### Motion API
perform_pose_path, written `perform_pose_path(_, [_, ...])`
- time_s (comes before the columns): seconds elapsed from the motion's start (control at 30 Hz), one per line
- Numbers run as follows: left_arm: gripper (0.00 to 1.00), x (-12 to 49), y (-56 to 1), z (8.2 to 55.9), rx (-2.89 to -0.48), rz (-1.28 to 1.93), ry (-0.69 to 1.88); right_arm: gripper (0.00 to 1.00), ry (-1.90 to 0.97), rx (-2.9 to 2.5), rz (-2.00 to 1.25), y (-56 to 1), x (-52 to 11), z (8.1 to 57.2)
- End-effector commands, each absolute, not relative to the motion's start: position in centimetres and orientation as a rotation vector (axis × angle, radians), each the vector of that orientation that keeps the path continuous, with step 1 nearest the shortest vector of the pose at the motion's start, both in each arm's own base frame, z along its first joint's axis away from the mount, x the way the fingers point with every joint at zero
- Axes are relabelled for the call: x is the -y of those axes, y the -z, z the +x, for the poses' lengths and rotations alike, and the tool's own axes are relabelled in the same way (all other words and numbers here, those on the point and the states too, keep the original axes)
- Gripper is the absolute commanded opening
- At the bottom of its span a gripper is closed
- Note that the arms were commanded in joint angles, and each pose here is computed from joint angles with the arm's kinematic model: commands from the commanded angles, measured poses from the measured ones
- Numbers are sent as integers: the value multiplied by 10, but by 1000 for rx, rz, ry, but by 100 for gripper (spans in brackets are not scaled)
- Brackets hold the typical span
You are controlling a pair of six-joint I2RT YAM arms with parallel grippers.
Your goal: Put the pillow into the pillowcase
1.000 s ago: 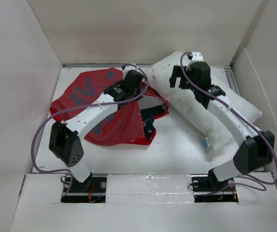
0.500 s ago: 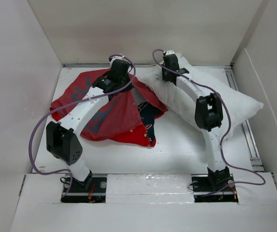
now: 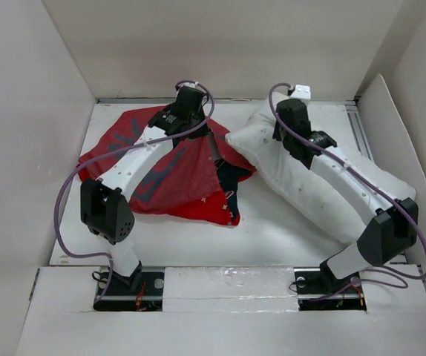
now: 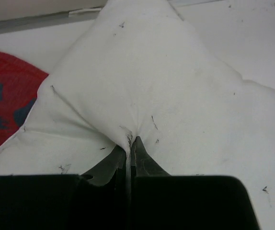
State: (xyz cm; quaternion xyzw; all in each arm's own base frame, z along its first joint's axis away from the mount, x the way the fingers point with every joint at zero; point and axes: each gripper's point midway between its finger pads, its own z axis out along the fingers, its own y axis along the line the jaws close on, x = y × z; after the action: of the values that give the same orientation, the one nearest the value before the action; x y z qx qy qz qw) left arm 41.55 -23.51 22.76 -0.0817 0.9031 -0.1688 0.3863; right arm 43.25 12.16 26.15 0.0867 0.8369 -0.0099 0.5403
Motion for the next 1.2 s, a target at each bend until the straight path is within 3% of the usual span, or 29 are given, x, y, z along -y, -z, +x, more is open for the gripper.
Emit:
perform_pose_path(0.0, [0,243,-276,430,-2200,-182,494,0,190,-2064,228,-225,-118,406])
perform_pose_path(0.23, [0,243,-309,426,-2156,-176,531,0,158,-2094,150,-205,-145,389])
perform_pose_path(0.73, [0,235,-307,393,-2181,-84,560,0,295,-2079,125,-207,-188,417])
perform_pose_path(1.0, [0,246,-314,411,-2169,-113,580,0,-26,-2048,-73,-253,-270,346])
perform_pose_path(1.17, [0,247,-314,412,-2176,-137,590,0,-114,-2008,-117,-276,-278,310])
